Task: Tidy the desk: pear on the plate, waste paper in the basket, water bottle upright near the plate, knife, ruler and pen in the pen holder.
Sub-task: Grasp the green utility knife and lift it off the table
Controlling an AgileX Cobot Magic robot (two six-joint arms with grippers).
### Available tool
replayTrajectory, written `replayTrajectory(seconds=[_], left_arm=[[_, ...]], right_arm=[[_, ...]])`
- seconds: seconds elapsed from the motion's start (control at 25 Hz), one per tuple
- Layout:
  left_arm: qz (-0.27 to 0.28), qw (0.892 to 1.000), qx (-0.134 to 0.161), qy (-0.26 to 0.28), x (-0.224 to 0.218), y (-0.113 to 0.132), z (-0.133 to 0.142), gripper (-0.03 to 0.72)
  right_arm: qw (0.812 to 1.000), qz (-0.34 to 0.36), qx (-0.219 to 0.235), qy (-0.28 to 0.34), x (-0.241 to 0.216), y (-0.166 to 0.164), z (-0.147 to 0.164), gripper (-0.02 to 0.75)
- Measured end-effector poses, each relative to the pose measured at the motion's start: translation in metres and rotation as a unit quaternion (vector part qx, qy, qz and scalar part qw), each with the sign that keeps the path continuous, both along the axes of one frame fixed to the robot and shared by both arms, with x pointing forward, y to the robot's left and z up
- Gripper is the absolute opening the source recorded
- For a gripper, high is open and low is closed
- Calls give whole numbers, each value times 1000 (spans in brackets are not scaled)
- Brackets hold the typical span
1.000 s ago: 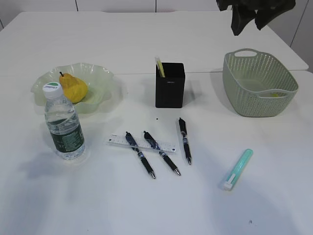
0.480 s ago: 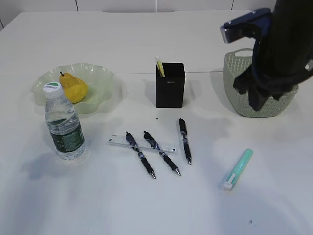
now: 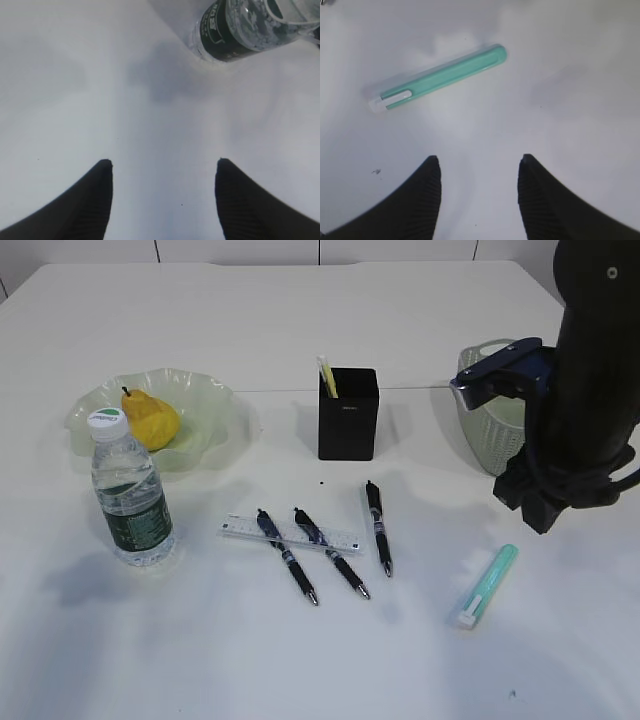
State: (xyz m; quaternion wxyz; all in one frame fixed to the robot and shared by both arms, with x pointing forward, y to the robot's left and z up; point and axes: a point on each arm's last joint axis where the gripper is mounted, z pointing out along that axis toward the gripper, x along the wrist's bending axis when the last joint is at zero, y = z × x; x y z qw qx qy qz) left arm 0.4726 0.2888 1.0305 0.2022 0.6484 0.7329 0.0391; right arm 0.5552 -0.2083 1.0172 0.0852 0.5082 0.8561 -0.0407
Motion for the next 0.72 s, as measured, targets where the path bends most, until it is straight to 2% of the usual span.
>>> replayTrajectory(seconds=[0.72], left_arm=[[1,1000,1,-5,1,0,0,456]], right_arm=[[999,18,16,-33,6,3,0,374]])
